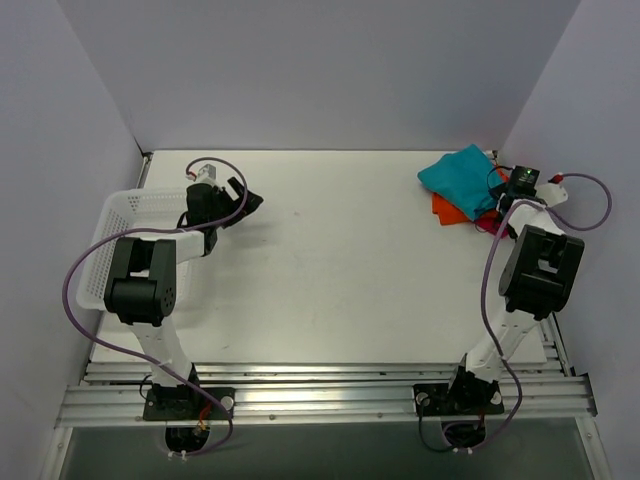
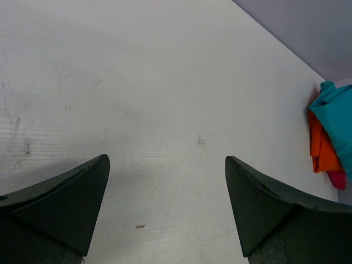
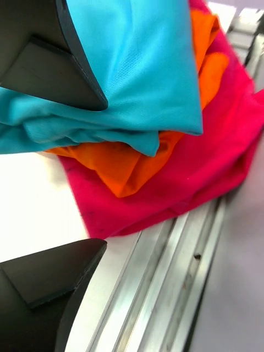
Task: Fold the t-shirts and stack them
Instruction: Put the neatly folded tshirt into the corner of the board with the right arm
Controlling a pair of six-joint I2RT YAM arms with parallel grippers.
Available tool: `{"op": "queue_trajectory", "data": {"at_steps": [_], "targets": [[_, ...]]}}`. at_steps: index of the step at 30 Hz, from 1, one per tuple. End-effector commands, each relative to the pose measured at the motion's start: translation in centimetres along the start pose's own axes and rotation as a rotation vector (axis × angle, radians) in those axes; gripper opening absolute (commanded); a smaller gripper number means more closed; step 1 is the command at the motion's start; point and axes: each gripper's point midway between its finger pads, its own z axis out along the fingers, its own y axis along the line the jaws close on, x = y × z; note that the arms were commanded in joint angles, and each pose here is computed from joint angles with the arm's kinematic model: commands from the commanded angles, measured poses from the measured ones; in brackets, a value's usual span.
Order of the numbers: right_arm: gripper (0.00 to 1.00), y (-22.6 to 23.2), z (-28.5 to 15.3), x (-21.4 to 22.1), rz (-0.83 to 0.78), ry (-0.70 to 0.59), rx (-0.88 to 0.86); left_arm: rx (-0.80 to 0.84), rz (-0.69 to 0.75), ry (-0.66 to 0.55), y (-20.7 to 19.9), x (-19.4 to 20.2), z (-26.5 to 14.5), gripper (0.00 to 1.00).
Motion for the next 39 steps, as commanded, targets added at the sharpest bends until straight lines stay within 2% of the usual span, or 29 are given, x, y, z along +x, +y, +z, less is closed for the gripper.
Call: {"op": "queue_trajectory", "data": {"at_steps": [1,2,6,7,8,11,14,17,19,24,25,29,31,39], "targets": [[0.96,0.2,-4.8,-4.5,0.021,-0.119,0.025,0.054,0.011,-0.034,-1.1,-1.1,0.1,0.95],[0.96,0.4,-6.6,-5.8,0.027,-0.161,0.026,0.056,0.012,-0.034,-1.2,-1.1,0.2,0.95],[0.96,2.4,-12.0,-6.5,0.032,-0.228,-0.055,0.055,0.019,-0.041,-1.4,-1.2,-0.1,0.95],[0.96,2.9,-12.9,-4.9,0.007,-0.211,-0.083,0.058,0.026,-0.044,-1.7,-1.2,-0.2,0.95],[0.96,4.1,-14.9,-5.5,0.020,-0.237,-0.156,0.054,0.026,-0.043,-1.7,-1.2,-0.2,0.95],[0.95,6.9,-17.8,-3.3,-0.024,-0.202,-0.300,0.056,0.037,-0.041,-2.2,-1.1,-0.3,0.95],[0.95,8.5,-18.8,-1.7,-0.081,-0.170,-0.333,0.046,0.049,-0.040,-2.5,-1.2,-0.2,0.95],[0.96,7.9,-17.7,-1.9,-0.098,-0.185,-0.272,0.044,0.058,-0.037,-2.9,-1.2,-0.3,0.95],[0.97,7.2,-16.6,-2.9,-0.092,-0.238,-0.210,0.033,0.066,-0.046,-2.9,-1.3,-0.7,0.95],[0.96,7.4,-11.0,-4.8,-0.069,-0.275,-0.119,0.031,0.073,-0.046,-3.3,-1.4,-1.1,0.95],[0.96,7.3,-9.1,-4.0,-0.088,-0.264,-0.089,0.029,0.079,-0.051,-3.4,-1.6,-1.3,0.95],[0.96,7.2,-6.5,-4.2,-0.109,-0.241,-0.024,0.021,0.090,-0.067,-3.5,-1.9,-1.8,0.95],[0.96,6.6,-6.0,-3.5,-0.101,-0.208,-0.019,0.016,0.096,-0.073,-3.5,-2.1,-1.9,0.95],[0.96,8.5,-11.2,0.7,-0.126,-0.152,-0.196,0.018,0.090,-0.058,-2.9,-1.3,-0.9,0.95]]}}
